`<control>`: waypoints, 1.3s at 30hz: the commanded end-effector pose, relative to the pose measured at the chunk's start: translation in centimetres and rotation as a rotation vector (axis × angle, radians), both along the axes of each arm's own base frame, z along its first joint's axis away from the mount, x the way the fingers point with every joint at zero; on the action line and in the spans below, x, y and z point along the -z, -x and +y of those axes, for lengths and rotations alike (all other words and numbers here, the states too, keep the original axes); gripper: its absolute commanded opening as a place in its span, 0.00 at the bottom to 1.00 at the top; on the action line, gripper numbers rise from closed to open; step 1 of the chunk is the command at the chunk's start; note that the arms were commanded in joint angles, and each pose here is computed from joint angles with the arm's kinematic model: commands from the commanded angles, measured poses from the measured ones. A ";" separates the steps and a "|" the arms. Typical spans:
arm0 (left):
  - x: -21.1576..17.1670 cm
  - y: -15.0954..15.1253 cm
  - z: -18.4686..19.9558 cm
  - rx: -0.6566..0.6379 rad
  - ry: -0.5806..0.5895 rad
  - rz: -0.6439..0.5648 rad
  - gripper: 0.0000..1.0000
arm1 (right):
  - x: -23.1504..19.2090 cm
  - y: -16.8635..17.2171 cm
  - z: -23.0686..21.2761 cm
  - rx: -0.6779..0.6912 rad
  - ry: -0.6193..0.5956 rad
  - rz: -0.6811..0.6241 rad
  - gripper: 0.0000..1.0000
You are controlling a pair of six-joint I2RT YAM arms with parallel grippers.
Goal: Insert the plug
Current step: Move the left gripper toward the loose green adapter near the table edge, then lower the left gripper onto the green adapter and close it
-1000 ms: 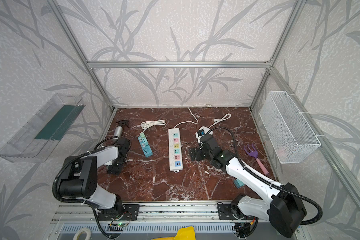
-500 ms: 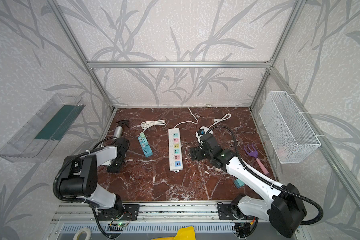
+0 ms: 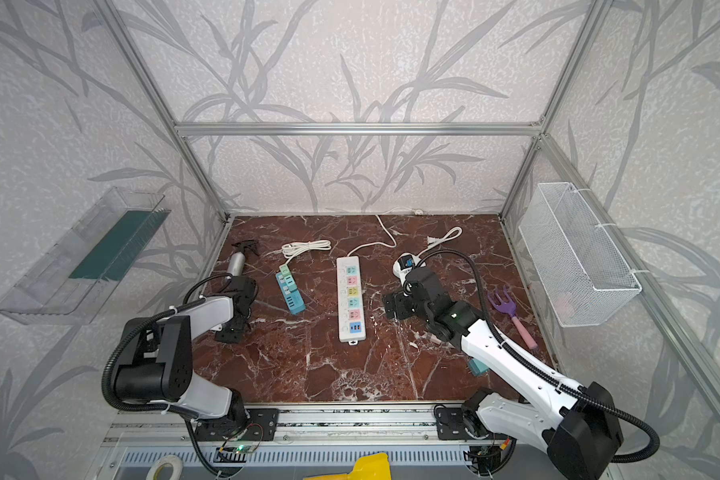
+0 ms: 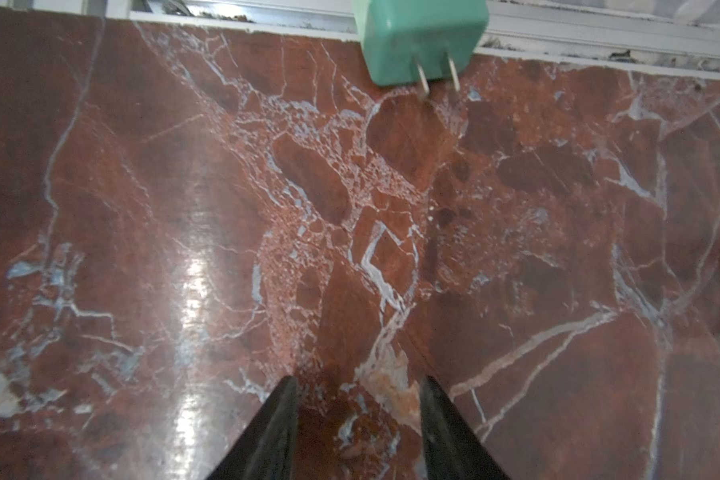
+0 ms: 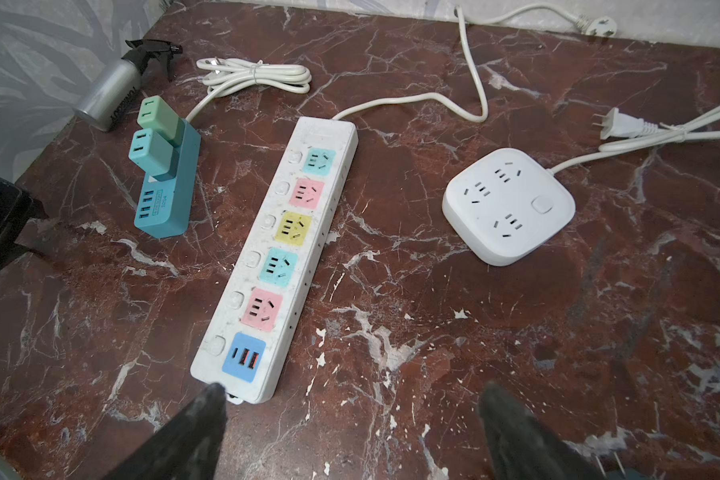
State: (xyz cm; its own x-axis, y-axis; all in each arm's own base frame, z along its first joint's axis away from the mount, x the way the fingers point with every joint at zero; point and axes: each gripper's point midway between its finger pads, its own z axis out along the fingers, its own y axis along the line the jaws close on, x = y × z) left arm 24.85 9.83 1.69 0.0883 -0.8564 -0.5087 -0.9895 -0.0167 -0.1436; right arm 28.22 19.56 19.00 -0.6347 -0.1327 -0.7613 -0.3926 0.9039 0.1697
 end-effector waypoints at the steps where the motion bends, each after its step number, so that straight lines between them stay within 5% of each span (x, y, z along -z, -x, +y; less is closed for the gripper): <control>1: 1.0 0.3 -1.8 0.048 0.081 0.020 0.50 | -0.4 -0.1 0.1 -0.005 -0.001 -0.020 0.94; 12: -3.9 -0.4 -0.9 0.112 -0.043 0.002 0.57 | -0.9 -0.6 1.0 -0.017 -0.034 -0.027 0.94; 20: -7.5 -0.8 3.0 0.077 -0.187 0.047 0.91 | -1.1 -0.6 1.3 -0.024 -0.057 -0.041 0.97; 28: -10.6 -0.7 6.4 -0.009 -0.392 0.231 0.95 | -1.3 -0.9 1.6 -0.032 -0.095 -0.045 0.99; 34: -9.9 -2.3 5.2 0.079 -0.309 0.078 0.94 | -0.9 -1.6 1.8 -0.034 -0.111 -0.033 0.99; 39: -10.1 -0.4 6.4 0.009 -0.348 0.058 0.97 | -1.1 -1.6 2.5 -0.053 -0.144 -0.032 0.99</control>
State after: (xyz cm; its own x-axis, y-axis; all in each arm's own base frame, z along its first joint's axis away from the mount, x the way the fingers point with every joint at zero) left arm 25.91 15.20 11.10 0.0228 -0.6642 -0.7472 -0.9957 0.0518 -0.0764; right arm 29.72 21.38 19.42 -0.6200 -0.0773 -0.7808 -0.4262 0.8687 0.2525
